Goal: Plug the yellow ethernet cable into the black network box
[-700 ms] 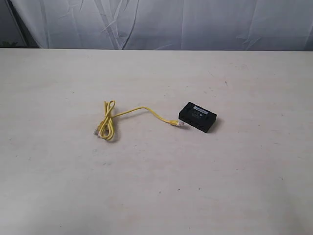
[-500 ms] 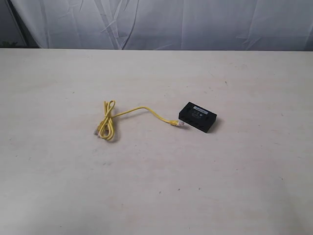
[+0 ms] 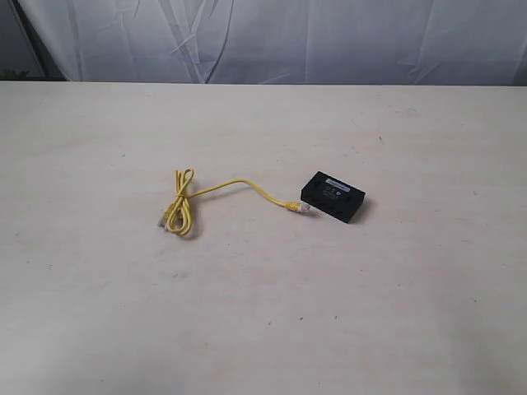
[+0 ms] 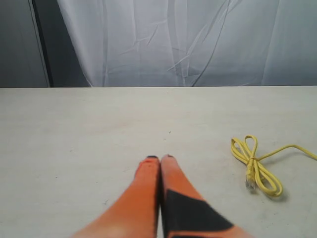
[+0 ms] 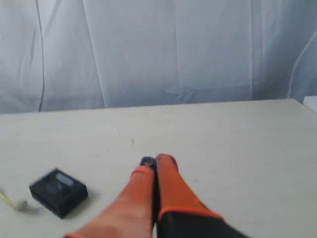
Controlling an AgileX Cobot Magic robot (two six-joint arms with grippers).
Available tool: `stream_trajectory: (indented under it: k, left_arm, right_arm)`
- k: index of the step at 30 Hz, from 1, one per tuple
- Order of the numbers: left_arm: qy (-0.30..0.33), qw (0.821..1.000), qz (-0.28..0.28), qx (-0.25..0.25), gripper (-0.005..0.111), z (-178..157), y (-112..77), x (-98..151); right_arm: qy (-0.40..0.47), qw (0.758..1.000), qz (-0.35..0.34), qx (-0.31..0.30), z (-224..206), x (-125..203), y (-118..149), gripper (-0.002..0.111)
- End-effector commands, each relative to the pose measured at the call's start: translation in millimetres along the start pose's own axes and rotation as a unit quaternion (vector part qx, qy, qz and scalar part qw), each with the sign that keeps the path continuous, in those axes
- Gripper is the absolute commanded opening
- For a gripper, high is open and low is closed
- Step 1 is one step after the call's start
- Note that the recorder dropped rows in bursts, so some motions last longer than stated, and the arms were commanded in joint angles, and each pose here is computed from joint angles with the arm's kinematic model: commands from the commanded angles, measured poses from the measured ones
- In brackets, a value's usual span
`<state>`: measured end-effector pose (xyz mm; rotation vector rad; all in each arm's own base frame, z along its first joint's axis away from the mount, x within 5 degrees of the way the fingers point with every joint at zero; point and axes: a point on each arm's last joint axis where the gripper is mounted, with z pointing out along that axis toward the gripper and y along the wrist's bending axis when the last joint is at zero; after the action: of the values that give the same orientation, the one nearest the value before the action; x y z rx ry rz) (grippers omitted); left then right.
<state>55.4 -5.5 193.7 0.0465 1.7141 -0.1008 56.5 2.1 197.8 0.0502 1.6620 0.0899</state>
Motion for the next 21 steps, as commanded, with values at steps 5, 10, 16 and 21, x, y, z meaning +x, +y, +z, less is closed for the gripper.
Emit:
stream_trajectory:
  k: [5, 10, 16, 21]
  left_arm:
    - [-0.005, 0.999, -0.043, 0.007, 0.0, 0.0, -1.4, 0.4]
    - [-0.011, 0.996, -0.089, 0.017, 0.0, 0.0, -3.1, -1.0]
    - [-0.036, 0.985, -0.166, 0.031, 0.0, -0.3, -4.6, -6.0]
    - [-0.05, 0.977, -0.203, 0.035, 0.0, -0.6, -4.6, -8.8]
  right_arm:
    - [-0.211, 0.95, 0.228, 0.002, -8.5, -35.6, -8.9, -0.001]
    - [-0.213, 0.942, 0.26, -0.011, -8.6, -36.2, -8.2, -0.001]
    - [-0.228, 0.949, 0.216, -0.022, -11.1, -84.4, -1.1, -0.001]
    - [-0.18, 0.974, 0.134, -0.018, 9.3, -126.0, 6.9, -0.001]
